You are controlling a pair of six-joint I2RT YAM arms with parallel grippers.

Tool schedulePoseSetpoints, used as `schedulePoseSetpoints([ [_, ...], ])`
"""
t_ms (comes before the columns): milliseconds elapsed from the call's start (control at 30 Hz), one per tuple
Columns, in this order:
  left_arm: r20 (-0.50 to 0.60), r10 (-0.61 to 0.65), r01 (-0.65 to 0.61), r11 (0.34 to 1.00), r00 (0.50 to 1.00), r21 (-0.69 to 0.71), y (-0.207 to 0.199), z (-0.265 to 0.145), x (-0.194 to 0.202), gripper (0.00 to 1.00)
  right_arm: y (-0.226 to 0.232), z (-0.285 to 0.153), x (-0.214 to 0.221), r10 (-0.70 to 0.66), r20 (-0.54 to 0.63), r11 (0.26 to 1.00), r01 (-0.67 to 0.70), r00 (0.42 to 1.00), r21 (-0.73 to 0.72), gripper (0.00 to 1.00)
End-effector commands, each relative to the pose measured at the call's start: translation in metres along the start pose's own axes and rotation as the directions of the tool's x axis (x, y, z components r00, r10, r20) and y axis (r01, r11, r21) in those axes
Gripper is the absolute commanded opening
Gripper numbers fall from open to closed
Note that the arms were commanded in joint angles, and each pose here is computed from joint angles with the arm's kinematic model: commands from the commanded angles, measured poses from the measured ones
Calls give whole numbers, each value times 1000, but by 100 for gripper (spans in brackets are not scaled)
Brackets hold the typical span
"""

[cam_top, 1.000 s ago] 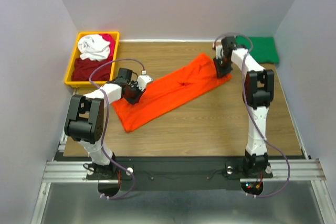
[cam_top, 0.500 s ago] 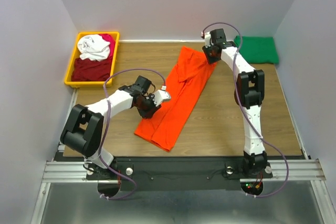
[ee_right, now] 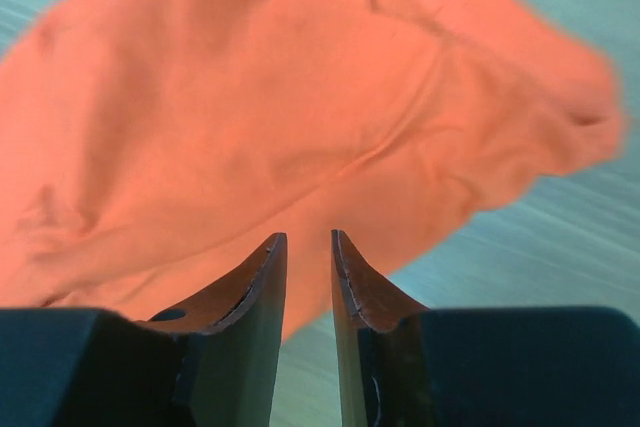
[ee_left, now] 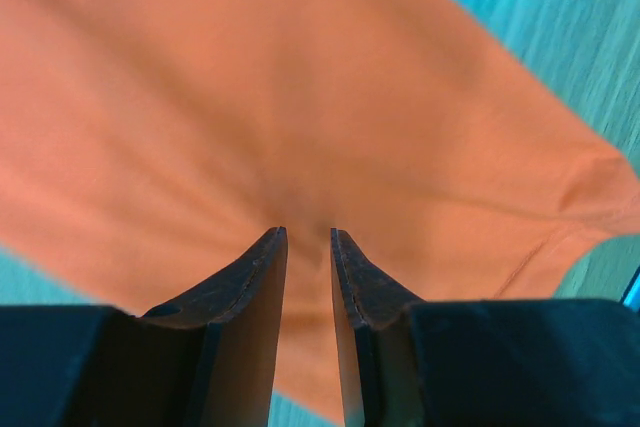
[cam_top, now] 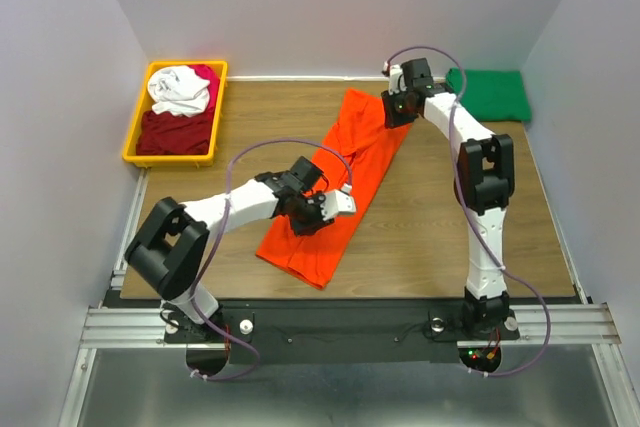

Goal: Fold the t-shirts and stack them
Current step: Fold the tshirt

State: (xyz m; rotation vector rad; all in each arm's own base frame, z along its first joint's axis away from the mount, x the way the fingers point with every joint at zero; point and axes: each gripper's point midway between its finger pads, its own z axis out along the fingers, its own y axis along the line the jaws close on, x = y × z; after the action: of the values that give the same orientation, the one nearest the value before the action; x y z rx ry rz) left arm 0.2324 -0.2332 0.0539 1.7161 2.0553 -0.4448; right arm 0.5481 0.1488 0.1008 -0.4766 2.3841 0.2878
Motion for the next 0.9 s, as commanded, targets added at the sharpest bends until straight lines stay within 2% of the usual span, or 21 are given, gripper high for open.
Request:
schedulePoseSetpoints([
  [0,-81,92,-89,995,993,36,-17,27,3,34,1,36,20,35,-48,999,-35,998,0,30],
  [200,-163,243,-210,958,956,198,-81,65,13,28,-9,65,31,19,-76,1000,-17,997,26,29],
  [300,-152,274,-229,938,950,260,-103,80,1,26,-20,78,28,-9,-69,998,14,998,61,29],
  [433,-71,263,-232,928,962,291,-113,94,-42,25,-24,93,13,-42,-27,998,43,999,55,29],
  [533,18,216,-211,931,976,298,-114,97,-88,31,-20,100,-7,-59,31,998,58,998,19,31],
  [567,61,195,-204,935,979,290,-111,94,-109,35,-18,97,-20,-64,67,998,63,996,14,31],
  [667,121,174,-201,943,977,267,-104,83,-135,39,-12,91,-38,-73,118,997,75,990,-13,34],
  [767,217,128,-183,950,968,252,-89,49,-162,40,-8,63,-66,-89,183,996,92,979,-6,35],
  [867,341,54,-134,967,939,217,-63,-10,-177,42,2,17,-95,-102,252,994,110,962,-20,38],
])
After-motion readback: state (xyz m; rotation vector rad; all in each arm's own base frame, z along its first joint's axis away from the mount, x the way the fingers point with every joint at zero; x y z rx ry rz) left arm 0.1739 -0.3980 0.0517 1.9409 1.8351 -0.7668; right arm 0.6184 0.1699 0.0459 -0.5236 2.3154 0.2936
